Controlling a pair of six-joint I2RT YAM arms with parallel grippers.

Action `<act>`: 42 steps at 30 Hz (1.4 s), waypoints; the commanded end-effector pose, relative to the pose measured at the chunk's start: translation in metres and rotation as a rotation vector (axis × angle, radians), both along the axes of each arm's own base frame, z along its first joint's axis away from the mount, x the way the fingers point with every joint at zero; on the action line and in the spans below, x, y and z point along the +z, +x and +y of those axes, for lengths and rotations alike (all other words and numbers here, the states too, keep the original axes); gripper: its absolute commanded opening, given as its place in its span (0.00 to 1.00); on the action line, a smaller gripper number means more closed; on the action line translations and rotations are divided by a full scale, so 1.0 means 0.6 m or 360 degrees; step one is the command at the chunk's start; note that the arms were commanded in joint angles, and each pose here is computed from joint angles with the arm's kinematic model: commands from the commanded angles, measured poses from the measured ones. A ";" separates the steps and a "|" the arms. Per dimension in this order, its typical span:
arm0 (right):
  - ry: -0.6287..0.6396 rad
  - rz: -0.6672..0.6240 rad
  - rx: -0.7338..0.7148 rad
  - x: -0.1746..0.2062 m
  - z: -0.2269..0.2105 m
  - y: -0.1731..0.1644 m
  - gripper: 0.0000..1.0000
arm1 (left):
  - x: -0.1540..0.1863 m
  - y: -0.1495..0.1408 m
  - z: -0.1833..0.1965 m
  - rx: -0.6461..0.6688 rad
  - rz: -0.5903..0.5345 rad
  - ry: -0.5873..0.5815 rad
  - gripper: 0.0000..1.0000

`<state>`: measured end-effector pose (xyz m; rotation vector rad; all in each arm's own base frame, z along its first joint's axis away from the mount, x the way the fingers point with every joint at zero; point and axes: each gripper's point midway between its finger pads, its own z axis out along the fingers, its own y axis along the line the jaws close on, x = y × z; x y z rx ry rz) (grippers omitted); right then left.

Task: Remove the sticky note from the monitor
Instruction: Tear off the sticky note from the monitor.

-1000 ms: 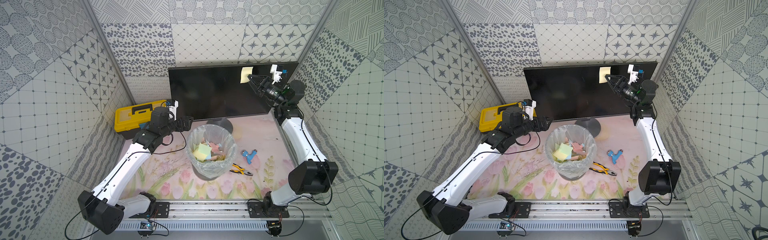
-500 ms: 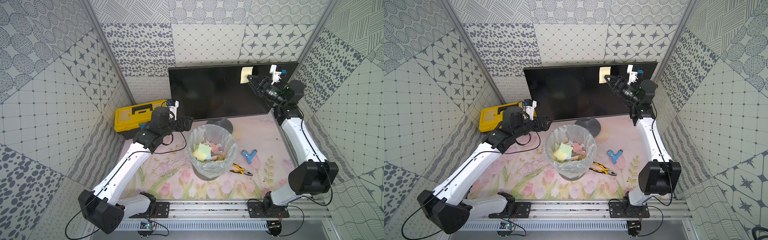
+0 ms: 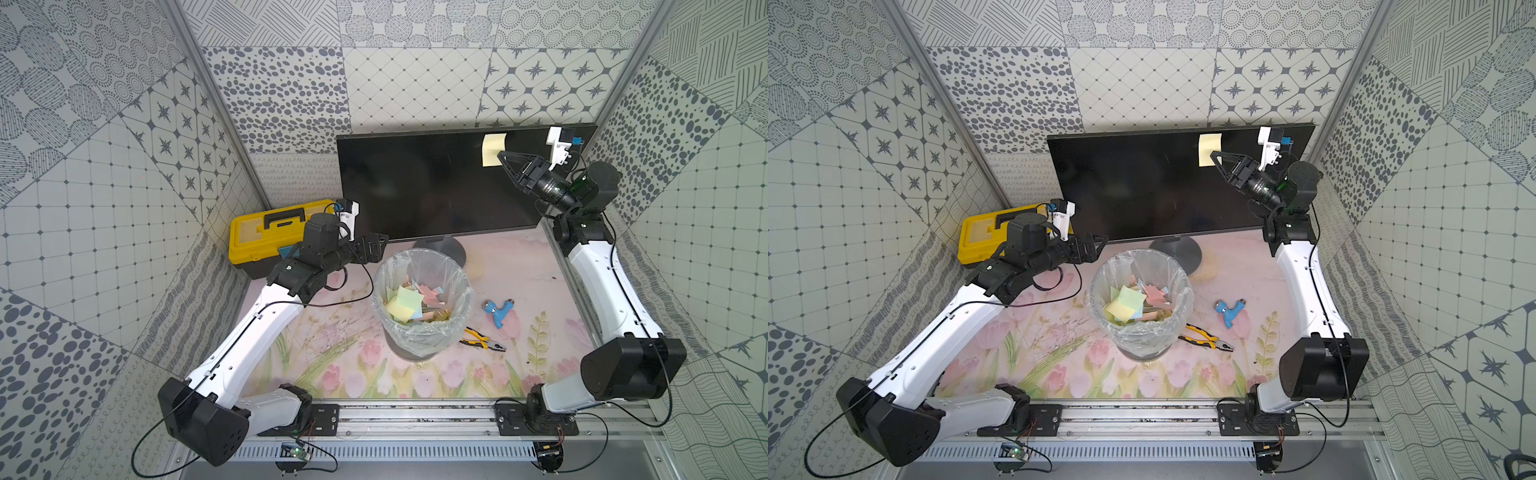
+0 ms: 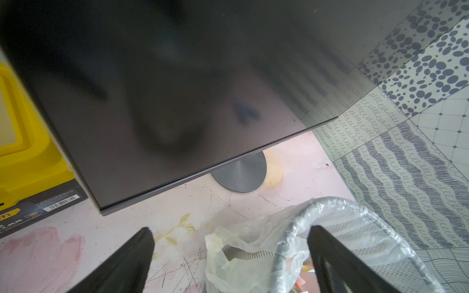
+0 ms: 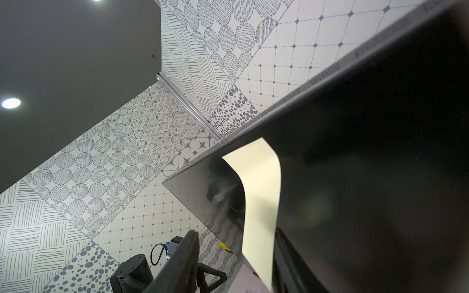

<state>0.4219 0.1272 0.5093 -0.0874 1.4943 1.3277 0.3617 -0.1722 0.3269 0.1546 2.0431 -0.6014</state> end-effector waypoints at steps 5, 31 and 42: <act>-0.0009 0.0055 -0.0054 -0.006 -0.006 0.008 0.27 | 0.018 0.002 -0.002 -0.0024 -0.0067 0.0004 0.99; -0.0040 -0.0336 0.0017 0.093 0.020 -0.072 0.00 | 0.017 -0.007 -0.002 -0.0042 -0.0065 -0.0002 0.99; -0.0127 -0.0392 0.0053 0.092 0.039 -0.113 0.00 | 0.012 -0.016 0.000 -0.0048 -0.0034 0.0010 0.99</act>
